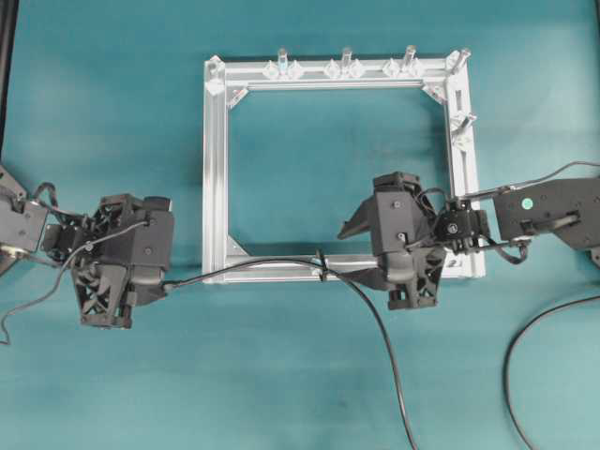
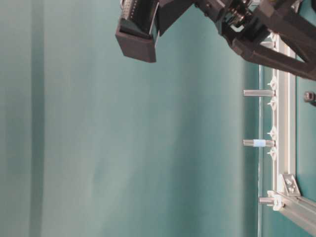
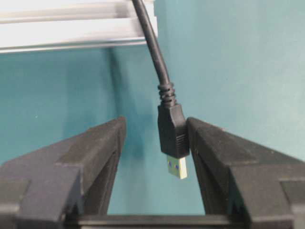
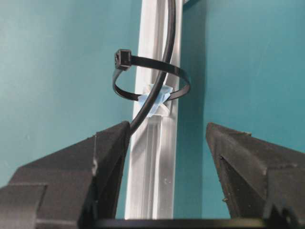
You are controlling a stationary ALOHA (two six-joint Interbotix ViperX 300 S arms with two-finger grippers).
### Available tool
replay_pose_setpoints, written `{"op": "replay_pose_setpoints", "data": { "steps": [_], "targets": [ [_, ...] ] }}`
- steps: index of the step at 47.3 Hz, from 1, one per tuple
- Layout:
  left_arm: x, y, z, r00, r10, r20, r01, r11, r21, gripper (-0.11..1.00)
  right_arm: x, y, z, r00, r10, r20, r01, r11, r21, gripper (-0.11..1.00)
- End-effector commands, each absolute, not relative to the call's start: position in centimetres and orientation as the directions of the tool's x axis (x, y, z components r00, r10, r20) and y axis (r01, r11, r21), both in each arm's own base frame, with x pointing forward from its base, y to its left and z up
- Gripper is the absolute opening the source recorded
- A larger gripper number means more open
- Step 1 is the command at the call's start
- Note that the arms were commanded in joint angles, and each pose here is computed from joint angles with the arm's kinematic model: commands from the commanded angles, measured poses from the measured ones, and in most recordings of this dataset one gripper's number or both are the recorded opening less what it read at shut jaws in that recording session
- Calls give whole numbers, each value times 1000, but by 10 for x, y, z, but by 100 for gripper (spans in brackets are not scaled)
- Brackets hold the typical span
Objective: Insert the wire through the string loop located in the center.
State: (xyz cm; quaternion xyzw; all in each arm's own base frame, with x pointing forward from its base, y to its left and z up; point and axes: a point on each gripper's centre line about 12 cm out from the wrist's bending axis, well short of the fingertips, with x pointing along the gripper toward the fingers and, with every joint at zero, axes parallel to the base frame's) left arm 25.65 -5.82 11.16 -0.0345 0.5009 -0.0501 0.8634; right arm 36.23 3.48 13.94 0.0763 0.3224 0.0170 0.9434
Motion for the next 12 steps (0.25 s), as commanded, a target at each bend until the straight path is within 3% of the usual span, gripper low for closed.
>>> {"op": "replay_pose_setpoints", "data": {
  "steps": [1, 12],
  "targets": [
    [263, -58, 125, 533, -127, -836, 51, 992, -118, 54, 364, 36, 151, 813, 86, -576, 8, 987, 159, 67],
    [257, -48, 148, 577, -117, -808, 30, 992, -123, 54, 364, 36, 151, 813, 86, -576, 8, 987, 159, 67]
  ]
}}
